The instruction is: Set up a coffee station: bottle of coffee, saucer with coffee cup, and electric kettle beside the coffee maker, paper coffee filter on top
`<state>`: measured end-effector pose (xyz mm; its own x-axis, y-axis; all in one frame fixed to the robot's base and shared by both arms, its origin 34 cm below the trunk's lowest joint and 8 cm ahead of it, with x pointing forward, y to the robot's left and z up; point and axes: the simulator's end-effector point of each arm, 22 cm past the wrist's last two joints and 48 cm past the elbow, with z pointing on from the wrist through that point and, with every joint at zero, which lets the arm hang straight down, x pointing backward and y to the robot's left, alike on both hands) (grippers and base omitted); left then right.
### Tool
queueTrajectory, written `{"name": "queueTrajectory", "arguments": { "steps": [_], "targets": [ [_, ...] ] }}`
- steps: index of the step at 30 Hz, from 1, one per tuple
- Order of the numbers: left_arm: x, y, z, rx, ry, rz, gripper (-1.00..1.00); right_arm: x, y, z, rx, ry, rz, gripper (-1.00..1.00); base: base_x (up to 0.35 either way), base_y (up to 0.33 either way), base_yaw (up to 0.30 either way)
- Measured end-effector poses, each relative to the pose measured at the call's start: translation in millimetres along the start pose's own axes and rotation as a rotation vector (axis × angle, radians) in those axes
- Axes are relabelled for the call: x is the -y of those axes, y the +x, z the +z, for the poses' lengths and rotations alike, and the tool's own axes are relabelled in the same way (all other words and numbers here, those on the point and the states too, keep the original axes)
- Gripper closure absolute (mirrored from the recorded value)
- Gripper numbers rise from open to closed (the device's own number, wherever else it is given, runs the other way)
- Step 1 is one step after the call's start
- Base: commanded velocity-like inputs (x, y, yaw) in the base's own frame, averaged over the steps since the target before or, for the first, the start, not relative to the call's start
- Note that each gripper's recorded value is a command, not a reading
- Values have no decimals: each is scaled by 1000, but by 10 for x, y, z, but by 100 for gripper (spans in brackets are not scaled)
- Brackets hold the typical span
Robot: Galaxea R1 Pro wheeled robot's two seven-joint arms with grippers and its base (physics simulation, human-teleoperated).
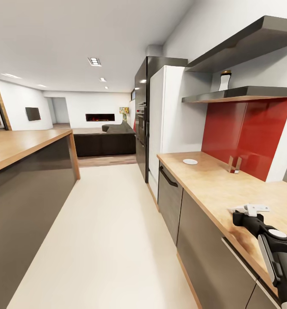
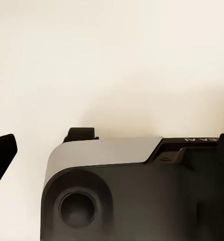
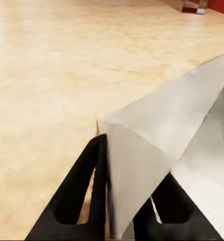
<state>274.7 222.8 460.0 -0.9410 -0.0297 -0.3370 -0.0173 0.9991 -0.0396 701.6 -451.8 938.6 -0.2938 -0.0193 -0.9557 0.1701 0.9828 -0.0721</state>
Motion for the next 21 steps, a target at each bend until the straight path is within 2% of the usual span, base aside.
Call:
{"name": "queueTrajectory", "arguments": {
  "steps": [21],
  "targets": [
    [4,0,0,0,0,0,-100,2,-2,0,0,1,-2,100,0,0,0]
  ]
}}
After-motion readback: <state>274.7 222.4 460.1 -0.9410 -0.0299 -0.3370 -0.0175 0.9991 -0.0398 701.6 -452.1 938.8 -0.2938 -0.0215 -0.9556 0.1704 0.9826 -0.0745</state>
